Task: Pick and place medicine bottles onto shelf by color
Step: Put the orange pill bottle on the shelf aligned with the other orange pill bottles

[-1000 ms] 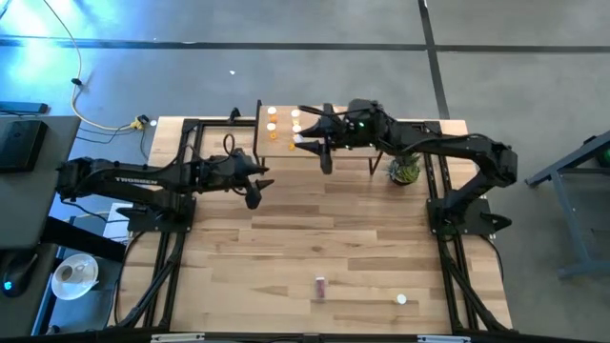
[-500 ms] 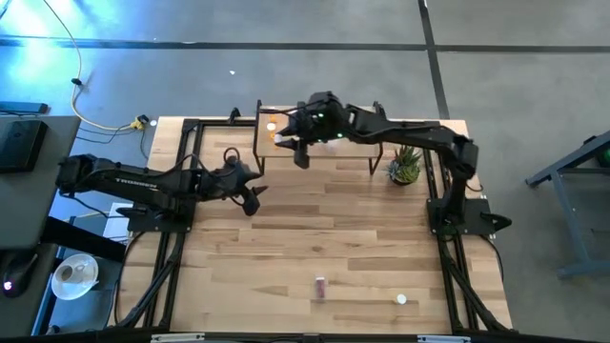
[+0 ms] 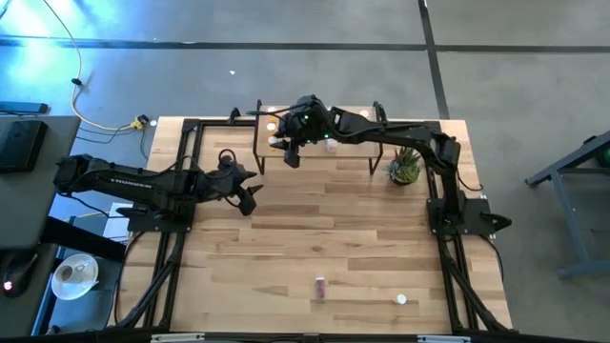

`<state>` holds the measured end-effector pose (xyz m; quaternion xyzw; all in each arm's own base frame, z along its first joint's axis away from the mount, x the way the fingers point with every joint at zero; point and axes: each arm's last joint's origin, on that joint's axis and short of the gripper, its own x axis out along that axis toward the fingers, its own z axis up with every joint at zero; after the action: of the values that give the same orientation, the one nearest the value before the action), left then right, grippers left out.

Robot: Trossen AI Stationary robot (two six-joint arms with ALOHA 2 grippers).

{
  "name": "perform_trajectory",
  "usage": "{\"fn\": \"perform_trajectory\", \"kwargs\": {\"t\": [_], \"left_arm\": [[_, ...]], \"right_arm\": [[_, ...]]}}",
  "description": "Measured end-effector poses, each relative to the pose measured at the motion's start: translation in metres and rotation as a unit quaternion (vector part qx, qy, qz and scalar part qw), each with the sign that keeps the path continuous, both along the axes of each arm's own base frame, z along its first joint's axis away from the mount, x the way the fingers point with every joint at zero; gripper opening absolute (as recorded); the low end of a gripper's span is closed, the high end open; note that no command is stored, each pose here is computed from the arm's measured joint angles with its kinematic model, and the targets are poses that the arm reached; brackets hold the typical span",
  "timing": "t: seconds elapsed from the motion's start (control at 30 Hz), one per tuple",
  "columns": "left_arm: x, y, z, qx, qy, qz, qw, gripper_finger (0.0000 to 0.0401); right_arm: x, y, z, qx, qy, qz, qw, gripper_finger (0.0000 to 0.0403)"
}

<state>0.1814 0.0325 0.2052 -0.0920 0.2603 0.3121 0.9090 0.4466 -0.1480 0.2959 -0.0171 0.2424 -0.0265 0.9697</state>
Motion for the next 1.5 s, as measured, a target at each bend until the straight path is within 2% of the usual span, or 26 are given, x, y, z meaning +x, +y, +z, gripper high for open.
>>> {"fn": "perform_trajectory", "kwargs": {"t": [0.27, 0.97, 1.27, 1.5], "left_arm": [[-0.002, 0.000, 0.003, 0.002, -0.011, -0.001, 1.000, 0.0201], [-0.002, 0.000, 0.003, 0.000, -0.011, -0.002, 1.000, 0.0201], [-0.002, 0.000, 0.003, 0.000, -0.011, -0.002, 1.000, 0.0201], [-0.002, 0.000, 0.003, 0.000, -0.009, -0.003, 1.000, 0.0201]], "right_arm": [[0.008, -0.003, -0.018, 0.014, 0.011, -0.005, 1.000, 0.0108], [0.008, -0.004, -0.020, 0.008, 0.022, -0.020, 1.000, 0.0109], [0.007, -0.005, -0.021, -0.002, 0.026, -0.036, 0.999, 0.0165], [0.006, -0.004, -0.014, -0.006, 0.011, -0.032, 0.999, 0.0173]]}}
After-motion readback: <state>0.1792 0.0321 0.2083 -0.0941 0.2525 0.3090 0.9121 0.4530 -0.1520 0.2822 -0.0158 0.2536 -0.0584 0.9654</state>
